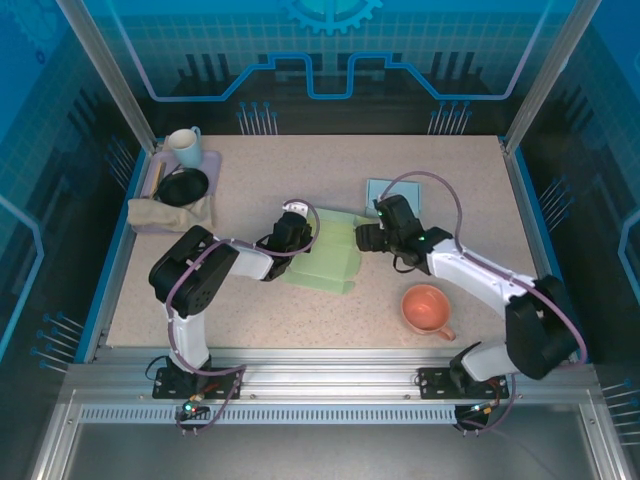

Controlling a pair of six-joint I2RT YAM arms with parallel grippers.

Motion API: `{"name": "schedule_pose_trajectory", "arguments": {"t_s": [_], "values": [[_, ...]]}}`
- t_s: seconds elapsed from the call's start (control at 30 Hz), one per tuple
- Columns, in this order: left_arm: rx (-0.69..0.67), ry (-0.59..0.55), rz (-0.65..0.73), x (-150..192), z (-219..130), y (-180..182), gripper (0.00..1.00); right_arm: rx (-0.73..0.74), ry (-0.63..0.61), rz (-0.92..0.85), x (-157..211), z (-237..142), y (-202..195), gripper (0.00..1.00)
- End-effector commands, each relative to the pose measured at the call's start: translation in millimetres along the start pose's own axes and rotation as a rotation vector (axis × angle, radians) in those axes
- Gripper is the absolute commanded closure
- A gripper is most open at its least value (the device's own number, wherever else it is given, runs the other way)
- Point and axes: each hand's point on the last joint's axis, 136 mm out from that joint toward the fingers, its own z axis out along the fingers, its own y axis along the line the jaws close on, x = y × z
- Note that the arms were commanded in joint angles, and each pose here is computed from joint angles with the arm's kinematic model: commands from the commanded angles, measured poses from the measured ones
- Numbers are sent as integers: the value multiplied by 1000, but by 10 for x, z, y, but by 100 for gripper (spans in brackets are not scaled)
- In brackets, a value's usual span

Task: Fold the paper box

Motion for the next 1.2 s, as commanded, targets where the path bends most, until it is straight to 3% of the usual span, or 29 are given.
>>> {"name": "schedule_pose_trajectory", "arguments": {"t_s": [0.0, 0.1, 0.2, 0.57, 1.17], "values": [[3, 100, 38, 308, 39, -7, 85, 142, -24, -13, 138, -167, -318, 20], [3, 104, 38, 318, 41, -4, 85, 251, -55, 32, 142, -221, -654, 22], [4, 102, 39, 308, 39, -9, 85, 243, -40, 61, 156, -128, -770, 24], [5, 104, 42, 317, 42, -9, 85, 63, 29, -28, 225, 290, -396, 26], [7, 105, 43, 312, 44, -15, 85, -42, -31, -130, 65, 362, -80, 27]]}}
